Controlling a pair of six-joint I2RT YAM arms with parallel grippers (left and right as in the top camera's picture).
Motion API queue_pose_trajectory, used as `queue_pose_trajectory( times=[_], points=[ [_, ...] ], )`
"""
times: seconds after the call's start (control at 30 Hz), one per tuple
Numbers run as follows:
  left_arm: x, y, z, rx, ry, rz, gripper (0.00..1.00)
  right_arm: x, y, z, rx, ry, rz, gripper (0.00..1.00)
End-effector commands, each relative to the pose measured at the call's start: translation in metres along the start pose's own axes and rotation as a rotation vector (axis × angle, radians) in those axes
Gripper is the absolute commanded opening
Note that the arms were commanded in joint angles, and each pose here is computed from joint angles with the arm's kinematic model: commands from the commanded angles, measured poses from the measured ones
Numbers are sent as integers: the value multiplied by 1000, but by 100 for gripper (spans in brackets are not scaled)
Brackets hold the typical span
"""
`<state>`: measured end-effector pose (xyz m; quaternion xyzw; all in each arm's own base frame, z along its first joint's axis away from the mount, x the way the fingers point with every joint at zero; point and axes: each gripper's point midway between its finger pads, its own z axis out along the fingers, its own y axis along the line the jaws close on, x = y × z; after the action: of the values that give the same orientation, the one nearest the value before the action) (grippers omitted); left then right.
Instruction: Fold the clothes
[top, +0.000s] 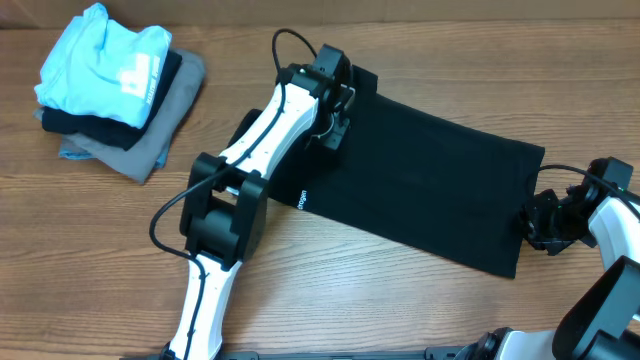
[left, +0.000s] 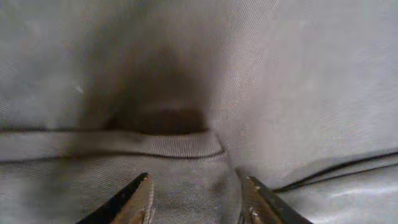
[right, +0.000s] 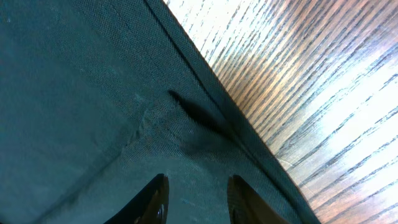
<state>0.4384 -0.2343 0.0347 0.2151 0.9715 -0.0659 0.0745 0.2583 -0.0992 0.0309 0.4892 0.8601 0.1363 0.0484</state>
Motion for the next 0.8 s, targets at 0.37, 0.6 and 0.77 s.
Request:
queue_pose_trajectory(
  times=[0.37,0.6,0.77],
  points=[
    [9,-7,20,-1,45,-7,4,-8,5,-5,-13,-22,-3,35],
    [-21,-10,-17,-9,-41,-6,4,-8,5,-5,-13,-23,-3,35],
    [-32,-12,-27,-7,-79,-2,4,-8,5,-5,-13,-23,-3,35]
  ],
)
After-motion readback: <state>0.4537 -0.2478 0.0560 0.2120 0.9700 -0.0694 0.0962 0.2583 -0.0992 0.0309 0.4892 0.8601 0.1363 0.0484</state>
